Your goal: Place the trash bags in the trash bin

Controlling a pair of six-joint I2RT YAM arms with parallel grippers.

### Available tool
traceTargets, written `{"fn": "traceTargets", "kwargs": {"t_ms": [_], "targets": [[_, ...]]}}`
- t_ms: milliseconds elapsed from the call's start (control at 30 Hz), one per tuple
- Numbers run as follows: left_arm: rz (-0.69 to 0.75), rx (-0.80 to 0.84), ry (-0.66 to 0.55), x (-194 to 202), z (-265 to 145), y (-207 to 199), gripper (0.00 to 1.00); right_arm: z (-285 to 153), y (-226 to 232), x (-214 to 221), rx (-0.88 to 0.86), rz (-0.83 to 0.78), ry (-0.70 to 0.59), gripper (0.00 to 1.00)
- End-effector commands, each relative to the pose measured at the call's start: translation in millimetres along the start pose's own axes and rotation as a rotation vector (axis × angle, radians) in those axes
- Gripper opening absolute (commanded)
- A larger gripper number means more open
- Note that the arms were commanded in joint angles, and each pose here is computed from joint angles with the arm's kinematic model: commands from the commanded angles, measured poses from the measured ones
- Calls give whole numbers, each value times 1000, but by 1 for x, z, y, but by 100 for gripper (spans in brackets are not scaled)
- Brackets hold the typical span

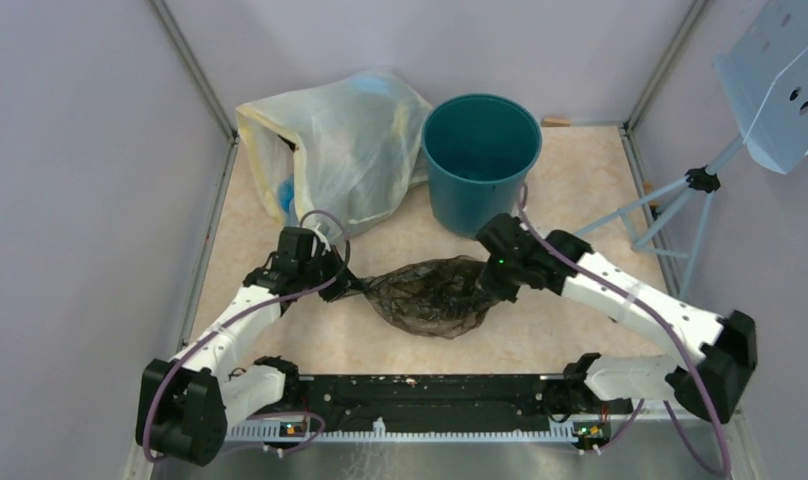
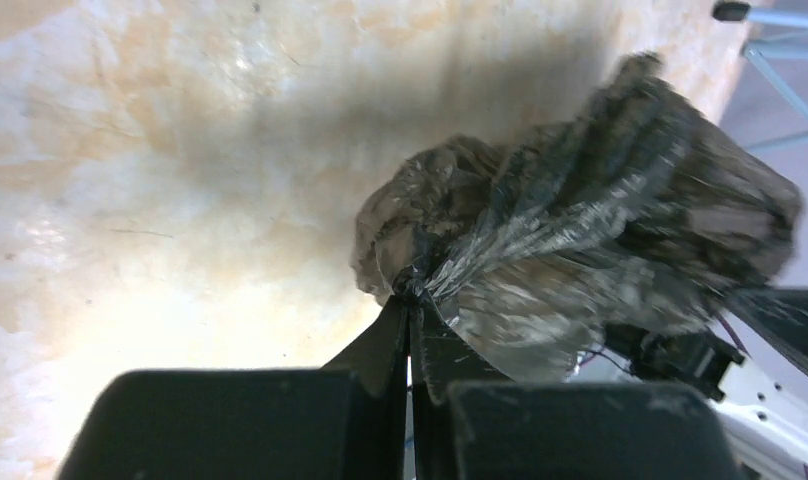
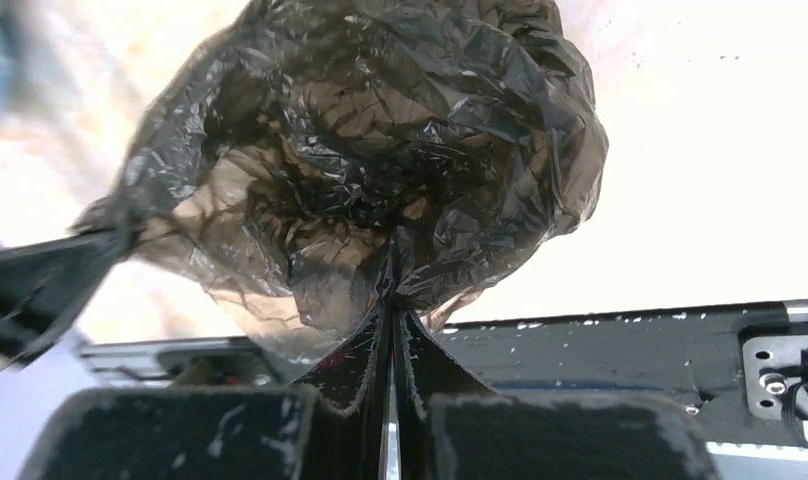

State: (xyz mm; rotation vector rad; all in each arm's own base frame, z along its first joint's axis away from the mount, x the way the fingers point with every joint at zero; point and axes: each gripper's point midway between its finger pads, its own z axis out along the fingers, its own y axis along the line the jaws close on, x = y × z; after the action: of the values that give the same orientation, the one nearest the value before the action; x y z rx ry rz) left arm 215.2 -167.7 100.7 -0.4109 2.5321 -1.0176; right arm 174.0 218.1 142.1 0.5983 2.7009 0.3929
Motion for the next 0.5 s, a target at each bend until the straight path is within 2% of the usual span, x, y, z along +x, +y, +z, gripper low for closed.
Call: {"fn": "traceTargets", "kwargs": {"t_ms": [0,67,333,367,467], "targets": [[21,-75,-53,-22,1,5,1,-50,6,-21,-170,83,-22,0],[19,-87,-50,-23,3,7,6,-68,15,-31,-261,123,-45,0],[54,-108,-8,-21,8,12,41,-128,68,-67,-519,203,-122,0],[63,-111,0,-20,8,13,49,-135,72,-73,-542,225,-135,0],[90,-151,19,-17,5,20,66,-155,75,-94,-582,306,-197,0]]}}
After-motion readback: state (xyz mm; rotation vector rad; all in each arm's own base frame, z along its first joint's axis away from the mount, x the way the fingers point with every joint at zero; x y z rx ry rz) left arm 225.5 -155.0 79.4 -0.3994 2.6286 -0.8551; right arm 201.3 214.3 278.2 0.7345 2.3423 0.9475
